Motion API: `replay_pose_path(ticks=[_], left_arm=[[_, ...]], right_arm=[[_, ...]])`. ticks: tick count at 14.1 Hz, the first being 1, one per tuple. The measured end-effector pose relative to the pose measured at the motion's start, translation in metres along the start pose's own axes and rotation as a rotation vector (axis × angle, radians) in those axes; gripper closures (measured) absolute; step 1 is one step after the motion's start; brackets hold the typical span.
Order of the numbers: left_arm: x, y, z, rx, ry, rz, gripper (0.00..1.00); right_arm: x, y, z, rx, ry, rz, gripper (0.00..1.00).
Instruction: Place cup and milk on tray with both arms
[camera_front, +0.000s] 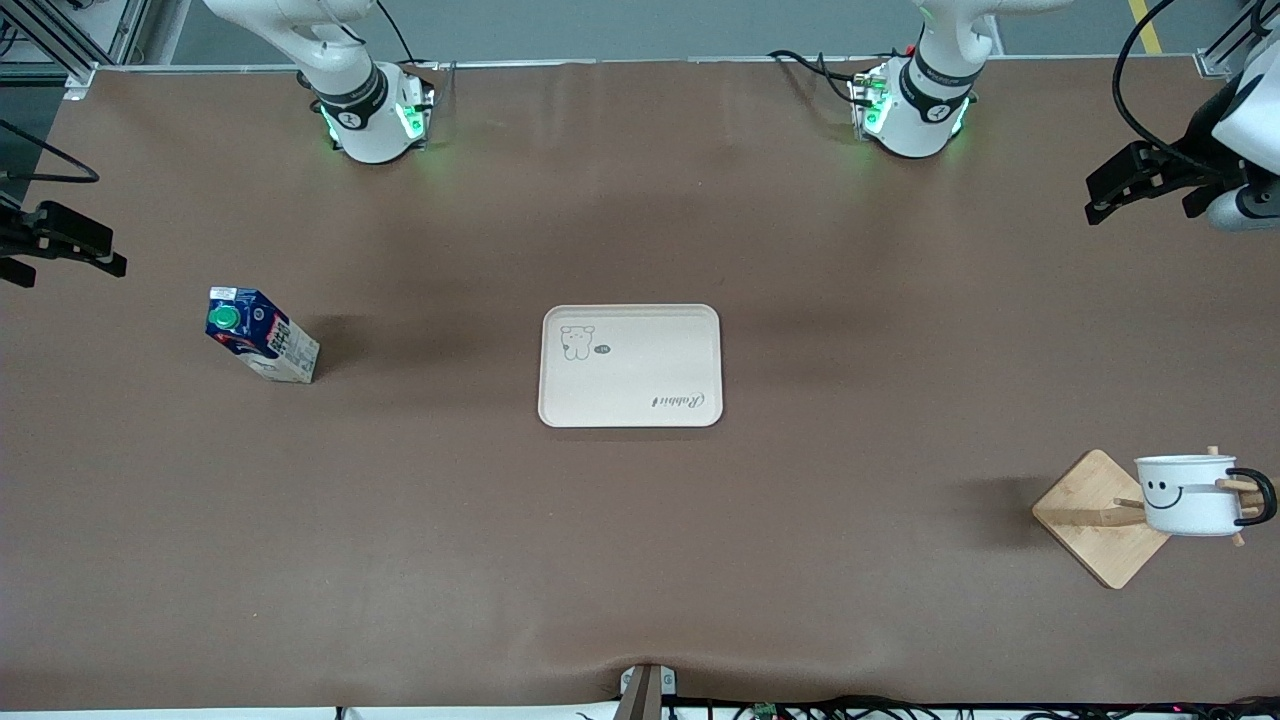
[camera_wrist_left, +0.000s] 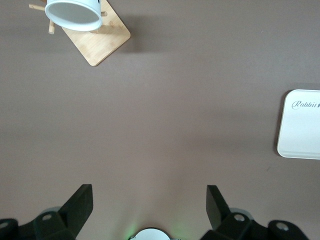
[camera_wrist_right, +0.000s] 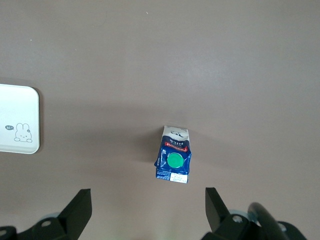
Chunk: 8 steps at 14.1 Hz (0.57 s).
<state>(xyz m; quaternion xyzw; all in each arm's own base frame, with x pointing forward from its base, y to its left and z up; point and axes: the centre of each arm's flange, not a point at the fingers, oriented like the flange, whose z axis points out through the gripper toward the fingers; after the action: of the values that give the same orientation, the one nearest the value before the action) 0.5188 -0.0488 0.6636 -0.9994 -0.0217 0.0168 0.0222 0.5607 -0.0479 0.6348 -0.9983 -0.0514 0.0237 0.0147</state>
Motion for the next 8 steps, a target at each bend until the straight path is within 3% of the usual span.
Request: replay_pose_path(ticks=[3, 8], left_arm=[[0.007, -0.003, 0.005, -0.002, 0.007, -0.009, 0.00], [0.050, -0.043, 0.041, -0.017, 0.105, -0.090, 0.00]], right_arm=[[0.001, 0.000, 0.002, 0.001, -0.005, 0.000, 0.00], [0.005, -0.001, 0.009, 0.002, -0.017, -0.003, 0.00]])
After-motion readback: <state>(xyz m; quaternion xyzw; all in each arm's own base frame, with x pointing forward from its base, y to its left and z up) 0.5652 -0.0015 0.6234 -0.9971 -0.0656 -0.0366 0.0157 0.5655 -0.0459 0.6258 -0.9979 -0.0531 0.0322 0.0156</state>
